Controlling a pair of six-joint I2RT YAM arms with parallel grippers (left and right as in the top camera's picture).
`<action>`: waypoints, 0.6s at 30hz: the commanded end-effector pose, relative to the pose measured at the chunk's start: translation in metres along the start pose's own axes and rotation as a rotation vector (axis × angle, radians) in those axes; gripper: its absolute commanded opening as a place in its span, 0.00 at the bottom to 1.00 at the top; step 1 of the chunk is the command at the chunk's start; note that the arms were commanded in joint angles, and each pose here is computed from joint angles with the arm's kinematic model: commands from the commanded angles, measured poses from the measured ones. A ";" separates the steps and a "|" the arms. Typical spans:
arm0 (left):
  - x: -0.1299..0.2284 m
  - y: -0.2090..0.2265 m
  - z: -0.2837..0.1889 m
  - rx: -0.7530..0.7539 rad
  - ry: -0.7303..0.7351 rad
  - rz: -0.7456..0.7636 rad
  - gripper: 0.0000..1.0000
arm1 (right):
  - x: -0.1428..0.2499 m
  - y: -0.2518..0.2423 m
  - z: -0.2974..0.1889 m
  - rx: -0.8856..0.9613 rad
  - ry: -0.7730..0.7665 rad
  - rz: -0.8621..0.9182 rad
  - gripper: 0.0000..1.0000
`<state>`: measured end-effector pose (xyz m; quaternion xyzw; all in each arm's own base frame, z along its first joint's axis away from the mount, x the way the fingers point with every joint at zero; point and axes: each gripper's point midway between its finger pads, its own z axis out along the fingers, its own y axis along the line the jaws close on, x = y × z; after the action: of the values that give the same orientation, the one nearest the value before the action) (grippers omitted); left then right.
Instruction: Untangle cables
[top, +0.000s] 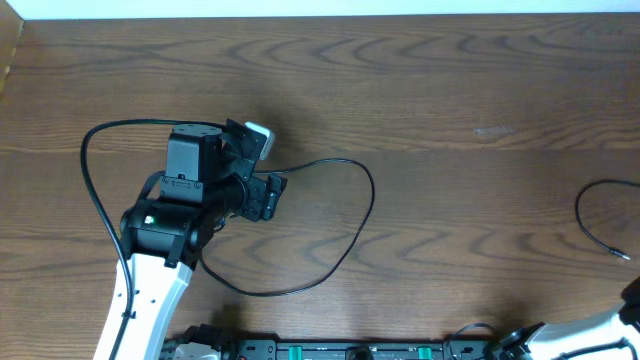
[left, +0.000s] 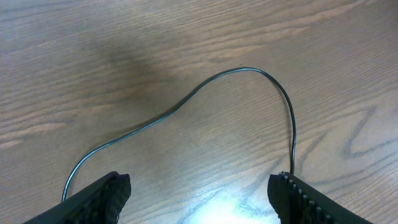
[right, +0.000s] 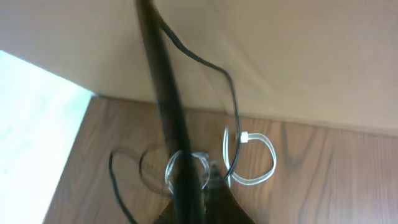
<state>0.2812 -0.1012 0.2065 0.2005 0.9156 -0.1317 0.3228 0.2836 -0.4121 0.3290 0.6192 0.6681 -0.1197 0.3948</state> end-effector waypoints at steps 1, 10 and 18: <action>-0.002 -0.001 -0.002 0.007 -0.006 -0.001 0.77 | 0.029 0.001 0.028 -0.068 0.160 0.071 0.55; -0.002 -0.001 -0.002 0.007 -0.006 -0.001 0.76 | 0.076 0.001 0.033 -0.008 0.325 0.103 0.99; -0.002 -0.001 -0.002 0.007 -0.006 -0.001 0.77 | 0.156 0.030 0.005 0.033 0.558 -0.021 0.99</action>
<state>0.2813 -0.1012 0.2064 0.2004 0.9156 -0.1315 0.3228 0.3125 -0.3220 0.2337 0.6424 0.7379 0.0249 0.2052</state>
